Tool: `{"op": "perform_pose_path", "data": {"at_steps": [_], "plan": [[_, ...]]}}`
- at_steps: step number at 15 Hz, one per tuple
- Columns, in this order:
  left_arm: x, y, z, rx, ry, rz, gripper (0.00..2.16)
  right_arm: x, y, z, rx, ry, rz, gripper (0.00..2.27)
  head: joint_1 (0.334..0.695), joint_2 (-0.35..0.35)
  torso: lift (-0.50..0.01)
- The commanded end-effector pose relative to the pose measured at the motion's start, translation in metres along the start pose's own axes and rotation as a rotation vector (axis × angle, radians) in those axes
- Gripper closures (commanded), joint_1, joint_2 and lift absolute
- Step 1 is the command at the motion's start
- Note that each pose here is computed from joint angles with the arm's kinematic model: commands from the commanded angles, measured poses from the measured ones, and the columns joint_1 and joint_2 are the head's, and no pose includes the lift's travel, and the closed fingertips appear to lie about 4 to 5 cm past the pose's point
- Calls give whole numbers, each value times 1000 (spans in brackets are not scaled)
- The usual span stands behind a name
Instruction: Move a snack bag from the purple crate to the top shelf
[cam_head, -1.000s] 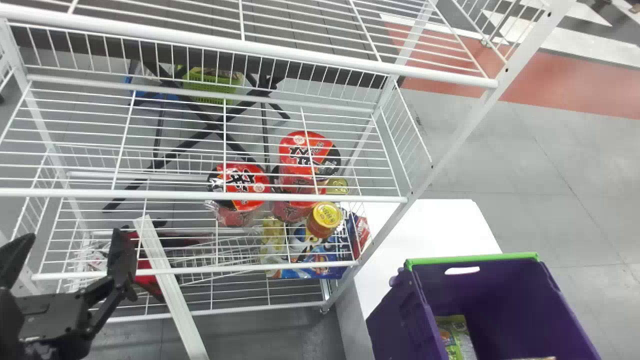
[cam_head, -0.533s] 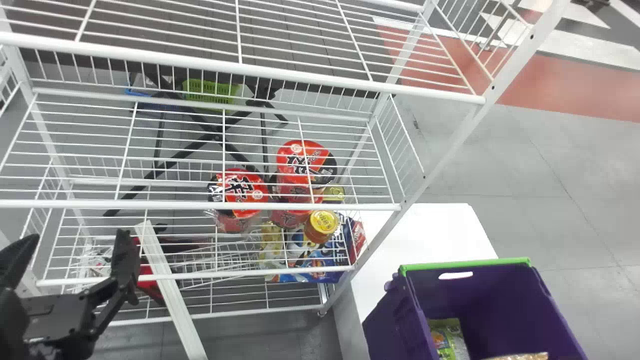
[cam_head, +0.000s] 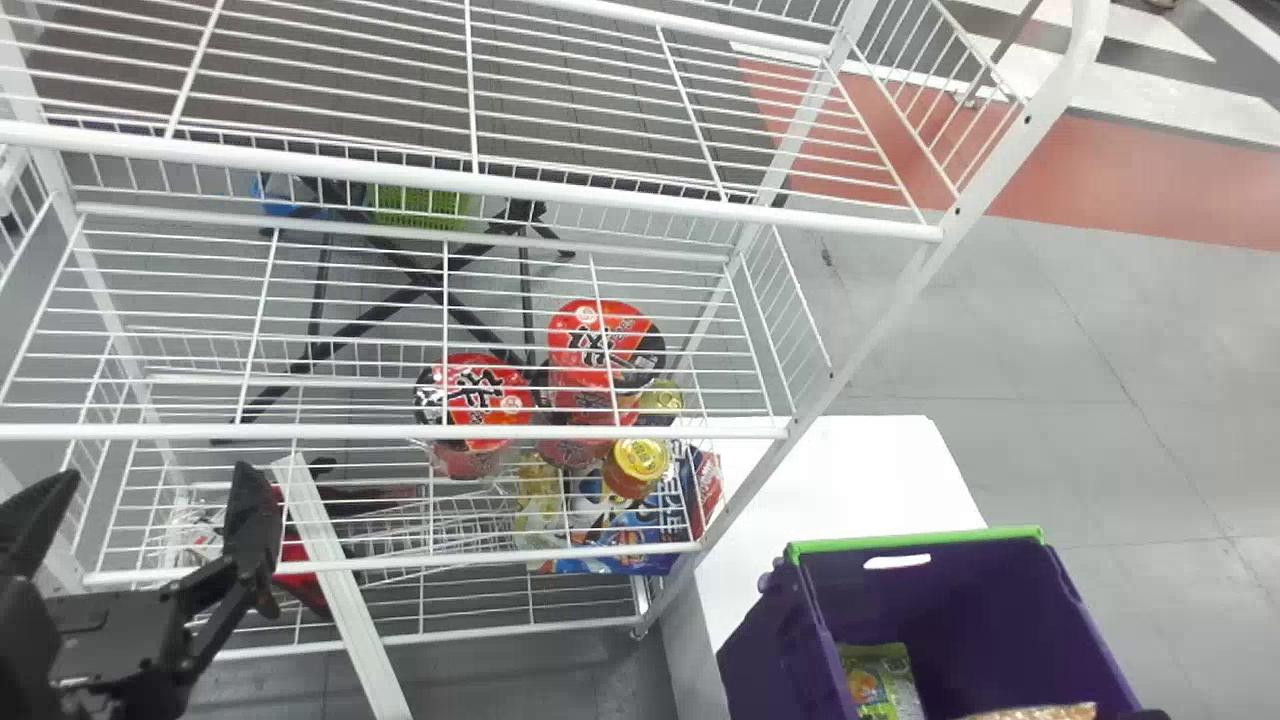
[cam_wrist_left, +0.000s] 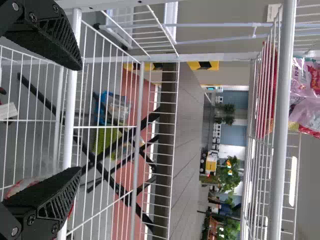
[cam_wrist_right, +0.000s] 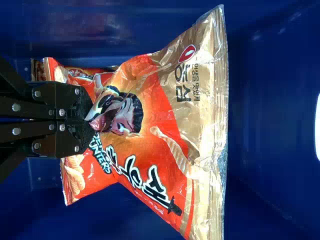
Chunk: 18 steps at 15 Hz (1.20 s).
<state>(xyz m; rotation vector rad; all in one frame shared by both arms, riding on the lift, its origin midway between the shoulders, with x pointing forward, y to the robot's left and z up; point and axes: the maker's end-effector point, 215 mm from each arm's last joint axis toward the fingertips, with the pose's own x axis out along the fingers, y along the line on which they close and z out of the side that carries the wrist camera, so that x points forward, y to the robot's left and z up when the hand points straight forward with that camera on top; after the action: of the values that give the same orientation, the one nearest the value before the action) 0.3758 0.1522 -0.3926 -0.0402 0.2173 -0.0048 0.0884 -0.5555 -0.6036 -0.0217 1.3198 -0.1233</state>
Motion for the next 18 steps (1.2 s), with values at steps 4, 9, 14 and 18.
{"op": "perform_pose_path", "data": {"at_steps": [4, 9, 14, 18], "plan": [[0, 1, 1, 0, -2, 5, 103, -3, 0, 2, 5, 1, 0, 1656, 695, -350, -258], [0, 1, 2, -1, -5, 5, 103, -4, 0, 6, 2, -5, -2, 1656, 695, -350, -238], [1, 0, 3, -2, -6, 3, 103, -4, 2, 8, 12, -5, 1, 1656, 695, -350, -219], [0, 0, 4, -2, -8, 5, 103, -3, 4, 10, 9, -7, 5, 1656, 695, -350, -203]]}}
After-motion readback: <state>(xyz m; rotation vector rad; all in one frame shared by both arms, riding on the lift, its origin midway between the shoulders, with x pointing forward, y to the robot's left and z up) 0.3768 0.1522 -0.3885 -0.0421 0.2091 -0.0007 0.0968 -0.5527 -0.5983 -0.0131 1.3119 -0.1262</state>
